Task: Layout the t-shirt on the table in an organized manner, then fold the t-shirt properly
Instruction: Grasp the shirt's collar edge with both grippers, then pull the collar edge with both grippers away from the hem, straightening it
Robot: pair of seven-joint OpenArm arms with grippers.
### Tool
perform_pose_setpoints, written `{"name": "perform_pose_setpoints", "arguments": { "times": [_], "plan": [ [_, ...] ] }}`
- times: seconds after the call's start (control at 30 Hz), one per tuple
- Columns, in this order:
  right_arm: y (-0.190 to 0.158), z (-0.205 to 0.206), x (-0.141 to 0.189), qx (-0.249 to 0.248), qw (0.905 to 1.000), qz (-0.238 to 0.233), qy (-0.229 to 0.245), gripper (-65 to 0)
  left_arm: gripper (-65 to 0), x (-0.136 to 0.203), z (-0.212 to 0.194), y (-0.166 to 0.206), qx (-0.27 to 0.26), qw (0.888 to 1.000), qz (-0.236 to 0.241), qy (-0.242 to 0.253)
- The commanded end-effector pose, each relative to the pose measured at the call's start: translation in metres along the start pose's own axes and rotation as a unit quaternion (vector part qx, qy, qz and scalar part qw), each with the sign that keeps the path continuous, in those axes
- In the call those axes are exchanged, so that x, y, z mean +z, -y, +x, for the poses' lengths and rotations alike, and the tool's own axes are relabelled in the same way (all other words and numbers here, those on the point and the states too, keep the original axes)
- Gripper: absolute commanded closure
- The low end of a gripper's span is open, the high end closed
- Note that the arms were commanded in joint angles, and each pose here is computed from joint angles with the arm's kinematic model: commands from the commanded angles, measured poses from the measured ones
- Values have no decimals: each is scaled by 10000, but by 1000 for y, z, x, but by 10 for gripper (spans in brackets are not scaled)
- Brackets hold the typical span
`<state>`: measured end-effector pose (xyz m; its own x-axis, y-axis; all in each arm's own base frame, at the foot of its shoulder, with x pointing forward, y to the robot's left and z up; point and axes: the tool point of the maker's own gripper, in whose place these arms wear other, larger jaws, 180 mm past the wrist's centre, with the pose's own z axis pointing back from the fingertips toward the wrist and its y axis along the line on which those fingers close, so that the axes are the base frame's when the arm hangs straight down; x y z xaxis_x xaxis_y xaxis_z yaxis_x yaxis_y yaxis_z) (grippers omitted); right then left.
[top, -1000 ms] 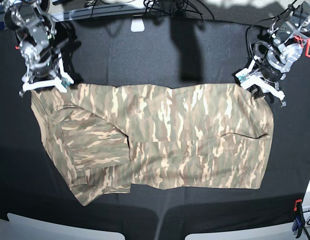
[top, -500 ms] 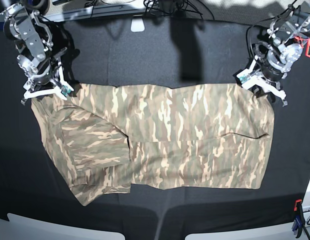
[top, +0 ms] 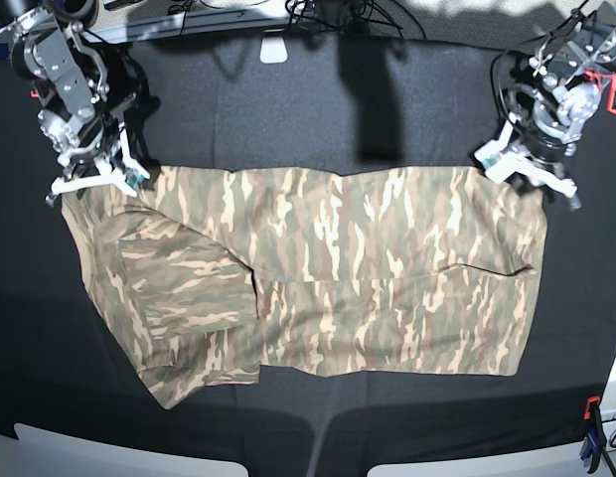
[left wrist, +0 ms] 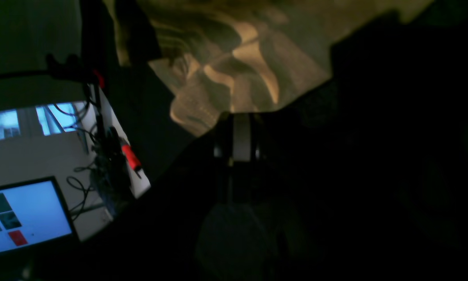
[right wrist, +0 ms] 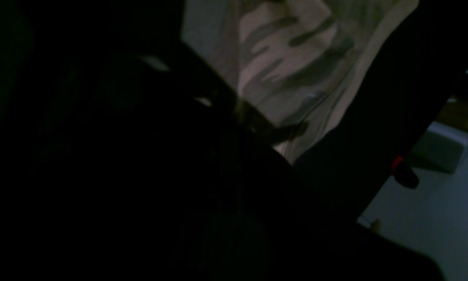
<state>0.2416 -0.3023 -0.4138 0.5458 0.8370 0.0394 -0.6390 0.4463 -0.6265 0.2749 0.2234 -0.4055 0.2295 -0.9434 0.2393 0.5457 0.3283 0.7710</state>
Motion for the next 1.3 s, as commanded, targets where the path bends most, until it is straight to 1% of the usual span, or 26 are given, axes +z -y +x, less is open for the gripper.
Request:
{"name": "perform_pose_setpoints", "arguments": {
  "times": [0.0,0.1,0.17,0.3,0.4,0.5,0.57,0.77,0.9,1.07,1.13,1.2,1.27],
  "plan": [
    [11,-6,5,153,9997,-183,-63,0,0,1,1,-14,-59,9998,204,54],
    [5,-11,17,432,9989,-194,-26,0,0,1,-7,-14,-62,9997,204,-155],
    [4,-16,25,590,9981,-188,-24,0,0,2,-9,-14,-71,9996,204,-192],
    [15,-31,39,740,9960,-401,-286,0,0,5,-14,-9,-214,9991,201,-299],
    [25,-44,48,933,9928,-520,-535,0,0,14,-16,0,-307,9990,121,-292],
    [31,-49,55,1107,9906,-589,-550,0,0,26,-17,0,-389,9988,182,-253],
    [32,-50,60,1188,9895,-616,-550,0,0,35,-21,-2,-495,9980,229,-316],
    [16,-50,75,1411,9881,-422,-452,0,0,59,-39,-10,-865,9942,374,-521],
    [3,-49,82,1462,9882,-274,-366,0,0,72,-42,0,-1053,9927,294,-515],
    [-6,-61,87,1552,9860,-160,-590,0,0,86,-52,19,-1233,9901,104,-661],
    [-13,-65,88,1595,9852,-57,-623,0,0,91,-54,25,-1350,9886,57,-660],
    [-22,-71,91,1648,9840,62,-672,0,0,96,-57,30,-1351,9884,24,-688],
    [-29,-79,94,1746,9816,138,-768,0,0,101,-60,34,-1443,9868,-8,-737]
  ]
}}
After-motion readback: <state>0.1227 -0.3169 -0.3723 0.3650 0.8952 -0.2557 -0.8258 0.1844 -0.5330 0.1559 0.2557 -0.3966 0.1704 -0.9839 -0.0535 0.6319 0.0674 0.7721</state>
